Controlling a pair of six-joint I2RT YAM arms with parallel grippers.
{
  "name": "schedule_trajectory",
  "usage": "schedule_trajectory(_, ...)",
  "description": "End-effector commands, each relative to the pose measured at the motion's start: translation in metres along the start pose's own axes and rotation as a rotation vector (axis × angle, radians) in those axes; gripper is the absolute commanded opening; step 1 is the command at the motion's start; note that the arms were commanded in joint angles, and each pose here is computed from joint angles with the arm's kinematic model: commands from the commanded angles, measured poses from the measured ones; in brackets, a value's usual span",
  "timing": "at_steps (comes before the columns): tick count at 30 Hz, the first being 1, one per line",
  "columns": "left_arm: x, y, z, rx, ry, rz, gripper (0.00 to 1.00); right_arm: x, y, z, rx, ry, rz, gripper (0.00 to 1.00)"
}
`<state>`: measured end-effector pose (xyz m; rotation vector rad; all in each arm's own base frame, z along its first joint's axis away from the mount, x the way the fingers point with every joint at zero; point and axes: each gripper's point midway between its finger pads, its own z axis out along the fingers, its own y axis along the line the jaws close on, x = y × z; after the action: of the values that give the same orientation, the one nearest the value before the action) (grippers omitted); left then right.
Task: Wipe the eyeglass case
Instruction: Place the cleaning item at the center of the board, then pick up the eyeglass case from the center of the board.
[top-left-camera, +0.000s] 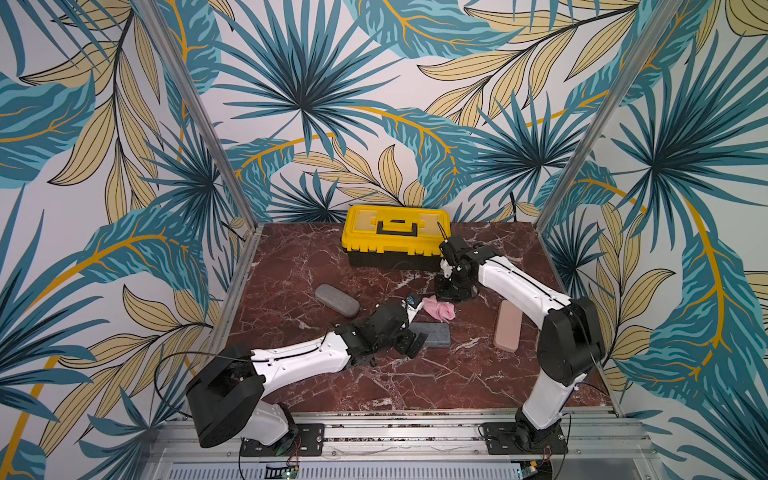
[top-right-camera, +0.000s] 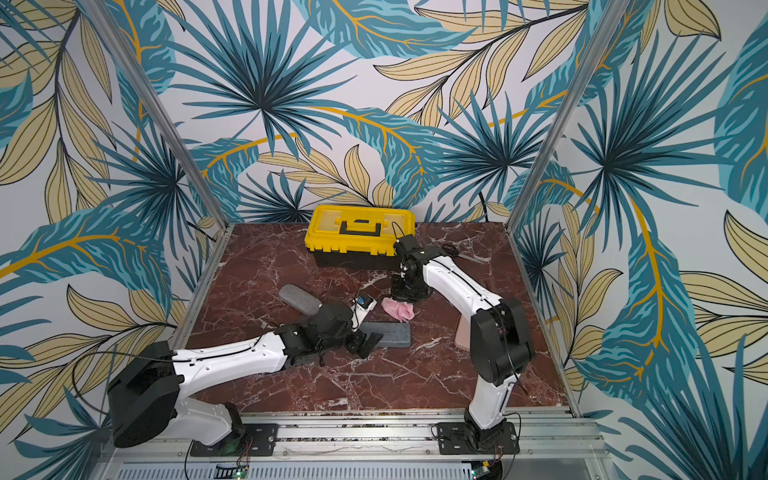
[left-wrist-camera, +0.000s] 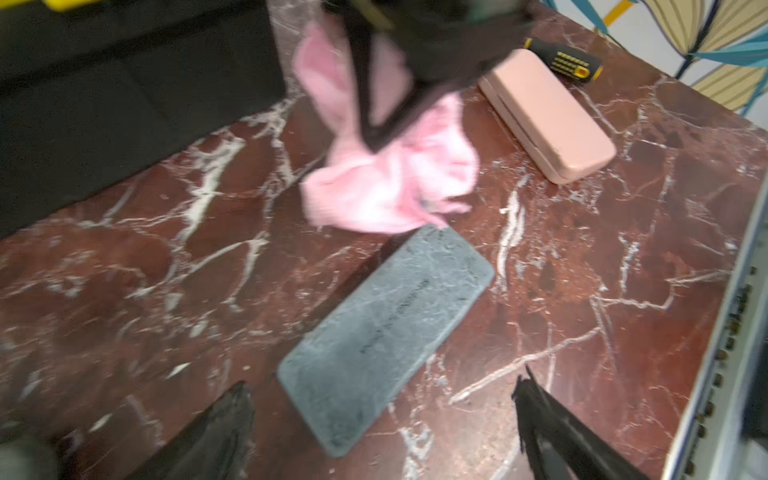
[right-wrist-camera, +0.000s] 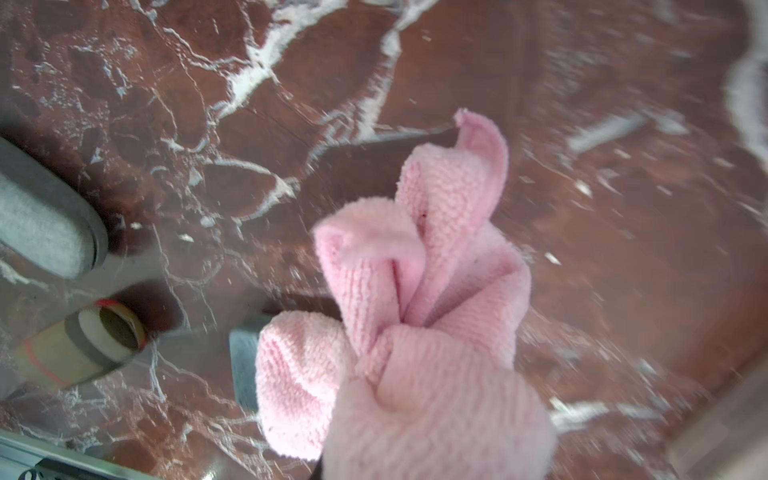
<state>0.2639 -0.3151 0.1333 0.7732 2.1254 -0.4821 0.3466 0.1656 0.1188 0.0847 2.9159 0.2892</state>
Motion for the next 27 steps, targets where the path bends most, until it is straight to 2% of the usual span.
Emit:
schedule_trajectory(1, 0.003, 0.026, 0.006, -0.056, -0.043, 0.032, 1.00, 0.034, -0.027, 0.005, 0.078, 0.059, 0.019, 0.00)
schedule_trajectory(3, 0.000, 0.021, 0.018, 0.009, -0.042, 0.047, 1.00, 0.050, -0.037, 0.007, 0.089, 0.077, 0.046, 0.00)
schedule_trajectory(8, 0.008, -0.005, 0.053, 0.169, 0.053, 0.124, 1.00, 0.085, -0.051, 0.017, 0.085, 0.126, 0.102, 0.00)
schedule_trajectory(13, 0.034, -0.013, 0.073, 0.235, 0.135, 0.114, 1.00, 0.088, -0.052, 0.028, 0.077, 0.130, 0.120, 0.00)
schedule_trajectory(19, 0.049, -0.017, 0.061, 0.267, 0.162, 0.102, 1.00, 0.075, -0.050, 0.037, 0.096, 0.141, 0.092, 0.00)
schedule_trajectory(27, 0.064, -0.020, 0.036, 0.260, 0.170, 0.110, 1.00, 0.066, -0.050, 0.028, 0.107, 0.128, 0.061, 0.00)
